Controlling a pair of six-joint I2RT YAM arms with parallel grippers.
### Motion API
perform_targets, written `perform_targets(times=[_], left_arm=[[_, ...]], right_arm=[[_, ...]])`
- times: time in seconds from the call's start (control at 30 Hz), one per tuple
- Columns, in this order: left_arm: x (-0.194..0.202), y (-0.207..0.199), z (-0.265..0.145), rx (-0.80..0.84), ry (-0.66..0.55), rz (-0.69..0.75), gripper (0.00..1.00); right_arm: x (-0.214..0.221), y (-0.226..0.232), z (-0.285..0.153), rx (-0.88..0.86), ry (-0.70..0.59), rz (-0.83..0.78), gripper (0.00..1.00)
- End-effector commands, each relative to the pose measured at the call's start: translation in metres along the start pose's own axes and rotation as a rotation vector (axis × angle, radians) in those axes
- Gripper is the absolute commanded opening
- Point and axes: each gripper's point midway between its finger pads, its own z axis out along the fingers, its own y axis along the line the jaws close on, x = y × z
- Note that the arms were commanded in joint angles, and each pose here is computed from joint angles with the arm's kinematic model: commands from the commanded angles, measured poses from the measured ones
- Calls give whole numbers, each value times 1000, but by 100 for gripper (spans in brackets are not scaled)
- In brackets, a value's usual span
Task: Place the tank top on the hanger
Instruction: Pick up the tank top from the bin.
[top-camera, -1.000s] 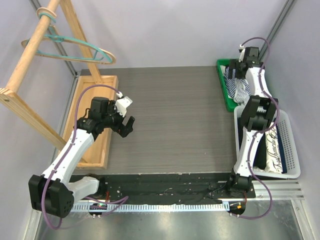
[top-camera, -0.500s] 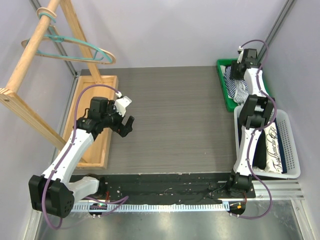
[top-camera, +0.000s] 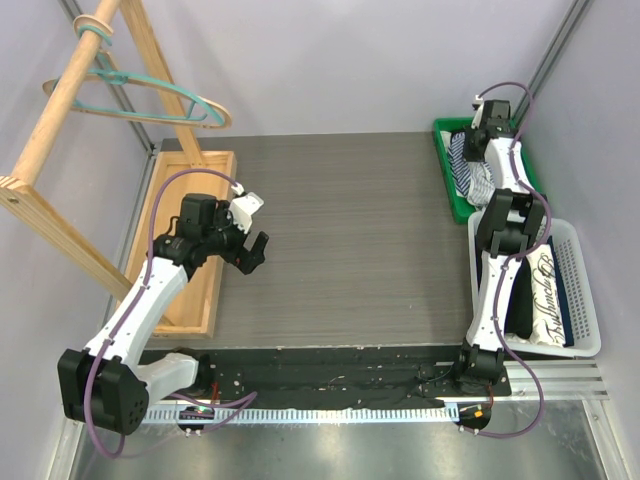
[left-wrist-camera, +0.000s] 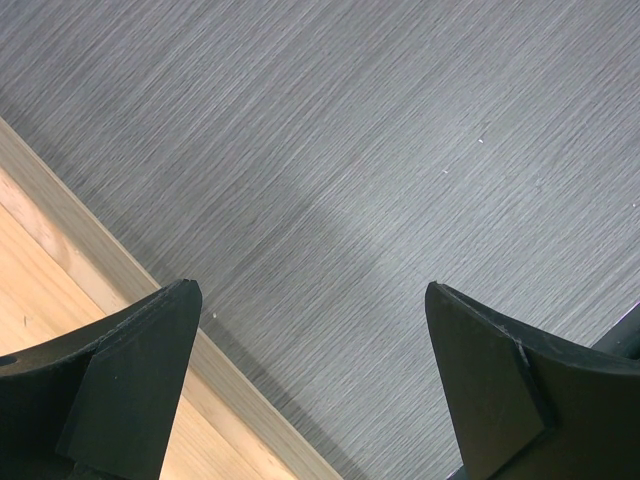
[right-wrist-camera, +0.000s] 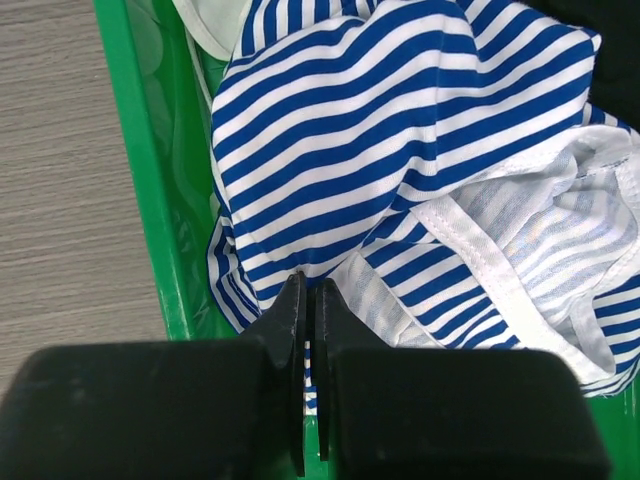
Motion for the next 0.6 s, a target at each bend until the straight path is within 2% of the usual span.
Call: perform_targets(times=[0.0,0.17,0.57], left_arm=[[-7,1,0,6,-29,4,100],[-8,0,0,10,-30,1,100],[-9,0,-3,4,-39,6,100]], right_arm=[[-43,3,-33,4,-118,-20,1],[-77,11,-77,-16,-214,-30,1],[-171,38,-235,-79,-539,-71,1]])
